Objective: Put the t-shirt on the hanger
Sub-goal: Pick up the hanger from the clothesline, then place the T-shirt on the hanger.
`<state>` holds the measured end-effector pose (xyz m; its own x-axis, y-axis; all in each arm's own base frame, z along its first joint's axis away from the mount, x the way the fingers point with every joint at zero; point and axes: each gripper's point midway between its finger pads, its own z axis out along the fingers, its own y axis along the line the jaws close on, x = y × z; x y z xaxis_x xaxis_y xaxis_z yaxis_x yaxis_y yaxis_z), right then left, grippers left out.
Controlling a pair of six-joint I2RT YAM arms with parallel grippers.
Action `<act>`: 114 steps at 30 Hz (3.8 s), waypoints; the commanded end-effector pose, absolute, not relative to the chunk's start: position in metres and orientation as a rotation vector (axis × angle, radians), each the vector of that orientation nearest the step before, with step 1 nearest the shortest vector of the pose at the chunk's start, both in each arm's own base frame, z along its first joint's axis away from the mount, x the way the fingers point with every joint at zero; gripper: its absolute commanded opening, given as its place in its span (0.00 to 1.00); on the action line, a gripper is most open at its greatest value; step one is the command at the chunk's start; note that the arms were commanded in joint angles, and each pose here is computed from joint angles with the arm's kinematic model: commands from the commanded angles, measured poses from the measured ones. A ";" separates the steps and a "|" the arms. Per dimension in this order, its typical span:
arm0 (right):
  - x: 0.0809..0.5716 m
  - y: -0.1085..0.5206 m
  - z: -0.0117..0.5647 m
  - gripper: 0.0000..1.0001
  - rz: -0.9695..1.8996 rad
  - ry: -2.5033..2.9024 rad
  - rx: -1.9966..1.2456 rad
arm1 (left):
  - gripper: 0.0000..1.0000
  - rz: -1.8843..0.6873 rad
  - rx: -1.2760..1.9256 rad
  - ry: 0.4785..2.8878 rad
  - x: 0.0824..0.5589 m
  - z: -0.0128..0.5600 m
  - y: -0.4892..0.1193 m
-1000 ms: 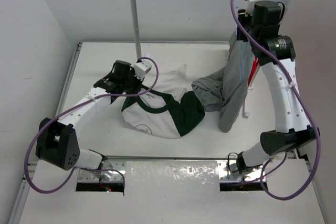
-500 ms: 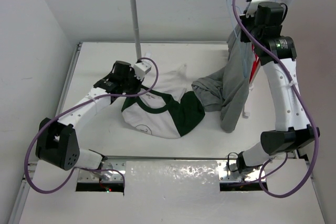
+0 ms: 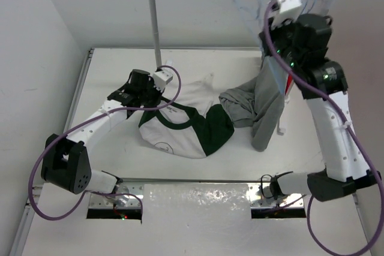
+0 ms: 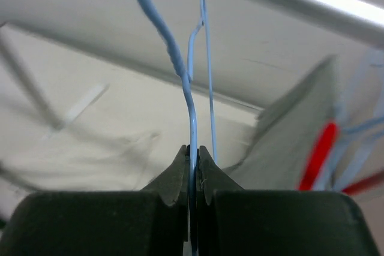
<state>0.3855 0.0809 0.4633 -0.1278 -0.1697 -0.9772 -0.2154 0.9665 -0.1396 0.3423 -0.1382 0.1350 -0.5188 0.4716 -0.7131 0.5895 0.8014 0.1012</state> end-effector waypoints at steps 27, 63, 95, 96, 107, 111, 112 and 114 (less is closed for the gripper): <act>0.248 0.259 0.230 0.00 0.791 1.794 -0.833 | 0.39 0.058 0.635 2.261 0.384 0.119 -0.111; 0.261 0.291 0.183 0.00 0.829 1.876 -0.901 | 0.00 0.084 0.693 2.282 0.381 0.097 -0.108; 0.278 0.303 0.239 0.00 0.905 1.426 -0.703 | 0.00 -0.599 1.178 1.748 0.272 0.270 -0.230; 0.277 0.302 0.230 0.00 0.904 1.438 -0.696 | 0.00 -0.578 1.165 1.760 0.276 0.269 -0.229; 0.283 0.303 0.188 0.00 0.901 1.478 -0.674 | 0.22 -0.560 1.186 1.974 0.297 0.189 -0.231; 0.282 0.306 0.169 0.00 0.917 1.522 -0.689 | 0.64 -0.448 1.208 1.968 0.299 0.190 -0.216; 0.281 0.307 0.168 0.00 0.927 1.522 -0.697 | 0.64 -0.406 1.222 1.947 0.301 0.194 -0.211; 0.281 0.310 0.162 0.00 0.937 1.539 -0.702 | 0.76 -0.286 1.237 1.908 0.303 0.208 -0.195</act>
<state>0.2793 0.2994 0.1360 -0.2424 -0.0075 -0.9702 -0.8155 0.5432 0.1995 0.2945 -0.2099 0.1711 -0.3028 0.6273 -0.7175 0.8691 0.4907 0.0622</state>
